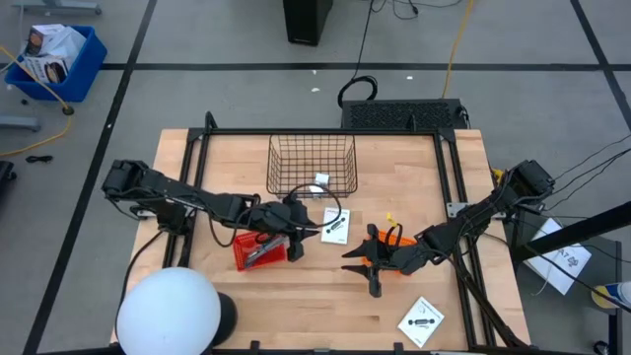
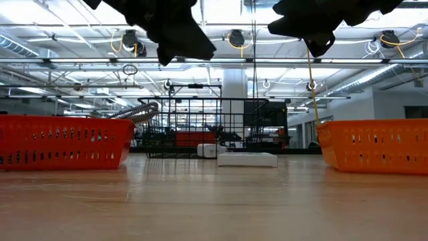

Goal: Pick and place items into bin
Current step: Put the top card reader box into the orange basket

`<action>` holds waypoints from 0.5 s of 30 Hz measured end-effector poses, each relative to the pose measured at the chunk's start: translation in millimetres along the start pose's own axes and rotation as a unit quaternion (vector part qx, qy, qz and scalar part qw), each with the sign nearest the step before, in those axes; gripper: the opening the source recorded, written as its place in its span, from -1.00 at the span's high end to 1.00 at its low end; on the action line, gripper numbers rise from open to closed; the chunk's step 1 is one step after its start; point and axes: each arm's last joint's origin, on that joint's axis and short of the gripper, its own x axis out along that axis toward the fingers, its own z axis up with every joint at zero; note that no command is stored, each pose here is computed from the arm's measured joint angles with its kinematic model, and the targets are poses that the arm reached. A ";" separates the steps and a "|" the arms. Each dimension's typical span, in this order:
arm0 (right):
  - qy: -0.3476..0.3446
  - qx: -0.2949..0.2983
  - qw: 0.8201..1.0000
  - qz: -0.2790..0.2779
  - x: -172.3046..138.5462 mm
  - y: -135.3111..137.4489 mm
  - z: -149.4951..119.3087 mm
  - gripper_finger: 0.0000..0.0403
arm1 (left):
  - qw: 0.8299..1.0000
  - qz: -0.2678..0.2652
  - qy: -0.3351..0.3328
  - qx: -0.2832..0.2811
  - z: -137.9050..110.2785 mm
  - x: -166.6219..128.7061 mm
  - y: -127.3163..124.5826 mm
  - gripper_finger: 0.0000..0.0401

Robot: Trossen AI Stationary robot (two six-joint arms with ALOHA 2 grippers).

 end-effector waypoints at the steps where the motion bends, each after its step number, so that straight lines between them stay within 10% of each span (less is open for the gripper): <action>1: -0.001 0.001 1.000 0.000 0.0 0.1 0.3 0.38 | 1.000 -0.003 -0.007 -0.001 0.3 2.3 -1.4 0.62; 15: -0.002 0.002 1.000 -0.001 0.1 -0.1 0.5 0.38 | 0.999 -0.022 -0.044 0.008 6.4 4.0 -7.3 0.62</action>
